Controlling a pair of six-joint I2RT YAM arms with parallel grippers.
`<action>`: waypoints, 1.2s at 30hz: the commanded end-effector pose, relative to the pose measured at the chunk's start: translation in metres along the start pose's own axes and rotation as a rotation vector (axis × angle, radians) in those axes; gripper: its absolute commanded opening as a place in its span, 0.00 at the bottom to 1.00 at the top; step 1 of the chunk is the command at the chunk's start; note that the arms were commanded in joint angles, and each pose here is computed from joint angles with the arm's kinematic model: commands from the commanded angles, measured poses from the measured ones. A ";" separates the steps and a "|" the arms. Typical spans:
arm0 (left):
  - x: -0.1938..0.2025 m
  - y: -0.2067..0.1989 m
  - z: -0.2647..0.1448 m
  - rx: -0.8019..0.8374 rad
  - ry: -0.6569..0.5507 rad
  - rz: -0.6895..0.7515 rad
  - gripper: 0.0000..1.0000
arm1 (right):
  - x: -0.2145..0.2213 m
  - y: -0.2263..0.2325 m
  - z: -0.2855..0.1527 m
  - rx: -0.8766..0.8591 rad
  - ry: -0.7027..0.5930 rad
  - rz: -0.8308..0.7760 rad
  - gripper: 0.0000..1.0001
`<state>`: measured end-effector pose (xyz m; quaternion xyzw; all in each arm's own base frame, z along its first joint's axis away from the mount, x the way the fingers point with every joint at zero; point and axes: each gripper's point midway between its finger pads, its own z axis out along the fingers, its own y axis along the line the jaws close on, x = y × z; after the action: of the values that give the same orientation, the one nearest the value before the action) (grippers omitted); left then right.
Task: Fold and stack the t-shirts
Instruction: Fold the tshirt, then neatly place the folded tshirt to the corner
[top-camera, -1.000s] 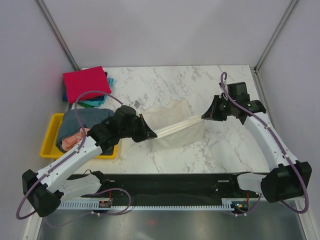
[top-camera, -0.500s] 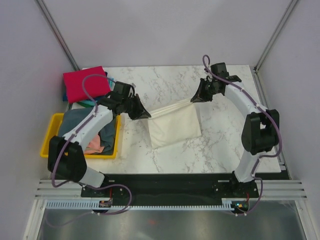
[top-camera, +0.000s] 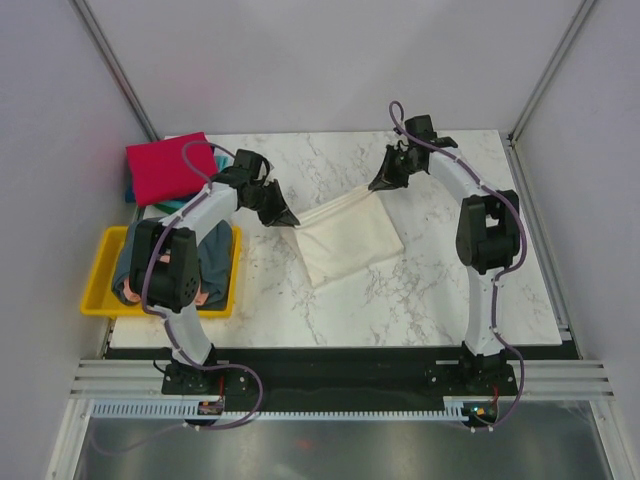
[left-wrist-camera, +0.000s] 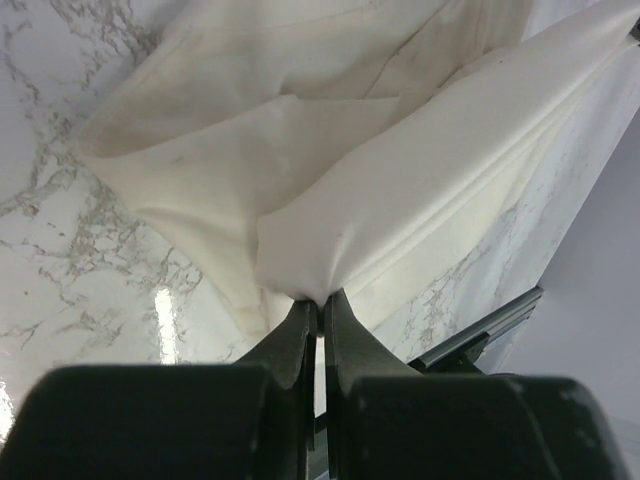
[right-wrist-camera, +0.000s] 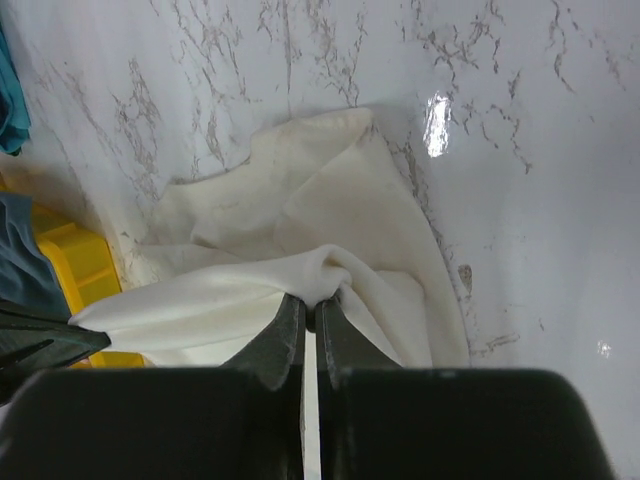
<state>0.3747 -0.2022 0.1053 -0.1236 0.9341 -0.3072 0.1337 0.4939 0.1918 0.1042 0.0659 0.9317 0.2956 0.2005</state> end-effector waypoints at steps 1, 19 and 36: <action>-0.012 0.016 -0.005 -0.036 0.001 0.014 0.02 | -0.038 -0.004 0.001 -0.006 -0.099 -0.027 0.06; -0.078 0.031 -0.071 -0.240 -0.284 0.088 0.74 | -0.107 0.023 -0.031 -0.200 -0.285 -0.105 0.83; -0.017 0.049 0.030 -0.082 -0.299 0.087 0.77 | 0.109 -0.011 -0.082 -0.174 -0.319 -0.092 0.86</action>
<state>0.3632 -0.1690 0.0496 -0.1124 0.9411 -0.2214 0.2294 0.3729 0.1459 0.1148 0.0822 0.8847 0.3184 0.3304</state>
